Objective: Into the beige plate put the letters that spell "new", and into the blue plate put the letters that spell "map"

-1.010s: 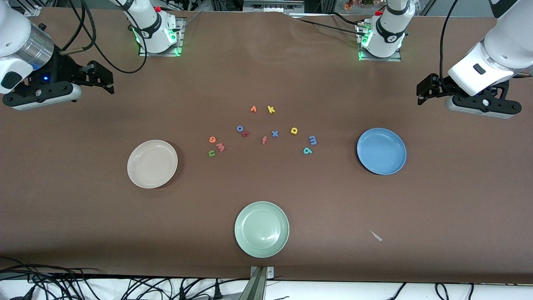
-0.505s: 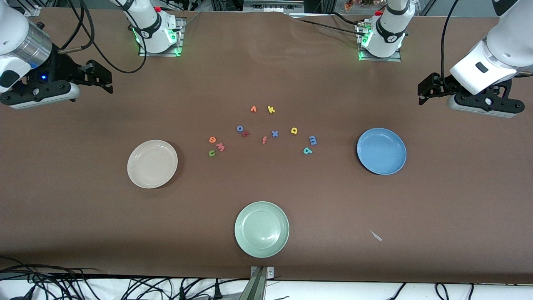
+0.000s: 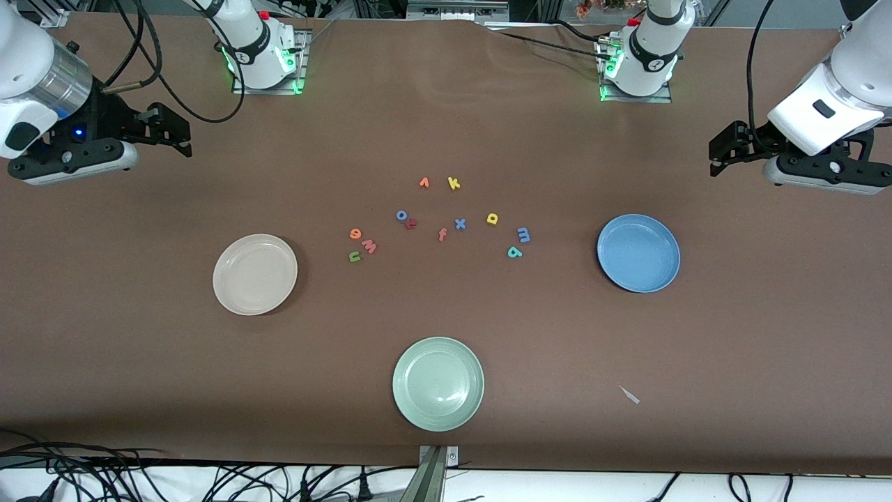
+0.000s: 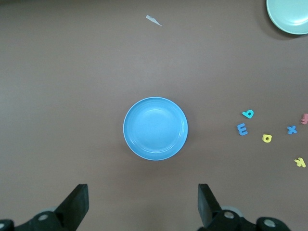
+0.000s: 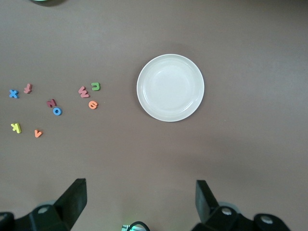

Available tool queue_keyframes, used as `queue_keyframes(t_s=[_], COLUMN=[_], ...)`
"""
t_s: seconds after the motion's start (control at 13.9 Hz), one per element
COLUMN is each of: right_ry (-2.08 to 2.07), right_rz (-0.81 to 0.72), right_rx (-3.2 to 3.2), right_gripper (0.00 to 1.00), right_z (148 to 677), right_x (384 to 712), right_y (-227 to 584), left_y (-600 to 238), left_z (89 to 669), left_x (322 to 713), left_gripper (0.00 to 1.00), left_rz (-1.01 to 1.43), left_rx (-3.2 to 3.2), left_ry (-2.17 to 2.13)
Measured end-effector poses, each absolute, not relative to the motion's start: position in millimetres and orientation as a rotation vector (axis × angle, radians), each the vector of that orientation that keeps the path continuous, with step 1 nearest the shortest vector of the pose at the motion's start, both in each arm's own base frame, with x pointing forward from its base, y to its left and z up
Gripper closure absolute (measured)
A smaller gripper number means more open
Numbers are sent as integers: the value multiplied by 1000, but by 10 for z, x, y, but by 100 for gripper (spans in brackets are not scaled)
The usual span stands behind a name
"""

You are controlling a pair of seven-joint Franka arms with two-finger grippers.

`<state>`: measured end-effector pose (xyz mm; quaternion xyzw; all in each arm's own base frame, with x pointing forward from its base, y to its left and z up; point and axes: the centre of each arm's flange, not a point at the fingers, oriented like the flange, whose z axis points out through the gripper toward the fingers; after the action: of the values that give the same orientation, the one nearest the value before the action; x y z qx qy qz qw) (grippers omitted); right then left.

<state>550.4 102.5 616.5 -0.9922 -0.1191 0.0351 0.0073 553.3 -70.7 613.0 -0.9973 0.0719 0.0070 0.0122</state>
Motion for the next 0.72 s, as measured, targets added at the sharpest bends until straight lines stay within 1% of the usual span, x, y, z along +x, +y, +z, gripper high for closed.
queue_keyframes(t_s=[0.22, 0.72], right_ry=[-372, -372], right_rz=[109, 109], right_rx=[-3103, -3103], right_gripper=[0, 0], right_z=[6164, 6164], right_x=[5504, 5505], right_y=[1023, 1022], left_y=[-502, -490], left_z=[6104, 6087], left_x=[5571, 5607], left_gripper=[0, 0], left_rz=[28, 25], left_rx=[-3113, -3115], left_ry=[170, 168])
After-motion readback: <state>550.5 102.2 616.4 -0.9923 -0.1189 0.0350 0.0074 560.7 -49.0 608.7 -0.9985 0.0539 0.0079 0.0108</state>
